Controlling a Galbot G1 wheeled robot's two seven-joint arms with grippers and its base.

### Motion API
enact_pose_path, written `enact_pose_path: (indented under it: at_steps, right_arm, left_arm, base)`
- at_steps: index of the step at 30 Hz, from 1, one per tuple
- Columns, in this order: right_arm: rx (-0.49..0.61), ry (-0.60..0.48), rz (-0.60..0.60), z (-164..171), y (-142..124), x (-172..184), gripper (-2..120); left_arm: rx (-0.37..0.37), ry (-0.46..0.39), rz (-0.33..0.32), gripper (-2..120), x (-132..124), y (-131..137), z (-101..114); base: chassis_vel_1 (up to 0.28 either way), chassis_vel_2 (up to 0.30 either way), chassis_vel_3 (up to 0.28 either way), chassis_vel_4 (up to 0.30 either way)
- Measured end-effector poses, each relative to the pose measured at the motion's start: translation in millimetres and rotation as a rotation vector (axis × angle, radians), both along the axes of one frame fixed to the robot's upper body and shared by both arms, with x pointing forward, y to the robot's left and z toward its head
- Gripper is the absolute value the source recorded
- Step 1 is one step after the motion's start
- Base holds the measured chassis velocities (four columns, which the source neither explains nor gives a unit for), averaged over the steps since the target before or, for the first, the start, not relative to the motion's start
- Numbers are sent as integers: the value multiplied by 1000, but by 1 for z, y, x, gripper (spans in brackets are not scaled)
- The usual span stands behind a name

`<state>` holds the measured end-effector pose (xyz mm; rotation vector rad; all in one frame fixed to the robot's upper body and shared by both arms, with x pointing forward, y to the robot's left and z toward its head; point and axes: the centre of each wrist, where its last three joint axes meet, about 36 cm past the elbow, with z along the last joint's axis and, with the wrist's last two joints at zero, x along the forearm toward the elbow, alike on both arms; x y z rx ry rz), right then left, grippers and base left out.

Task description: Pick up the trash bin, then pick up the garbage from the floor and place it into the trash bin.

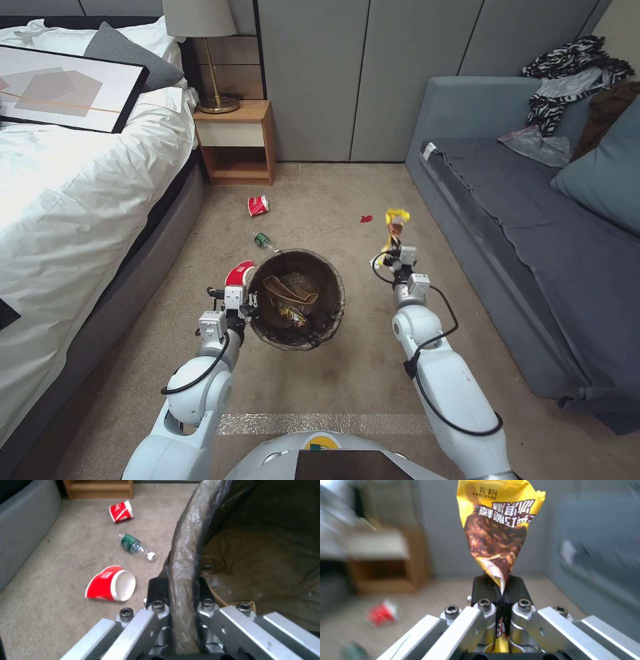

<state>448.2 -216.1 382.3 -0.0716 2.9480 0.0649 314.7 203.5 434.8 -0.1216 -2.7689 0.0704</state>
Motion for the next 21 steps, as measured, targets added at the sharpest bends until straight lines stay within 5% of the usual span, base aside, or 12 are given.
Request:
enact_pose_path:
  at_steps: [9, 21]
  right_arm:
    - [-42, -290, 401, 35, 32, -36, 0]
    - [-32, -238, 625, 15, 81, -76, 0]
  left_arm:
    - [6, 33, 0, 3, -1, -2, 0]
    - [-3, 36, -4, 3, -2, -4, 1]
  base:
    - [0, 0, 0, 0]
    - [0, 0, 0, 0]
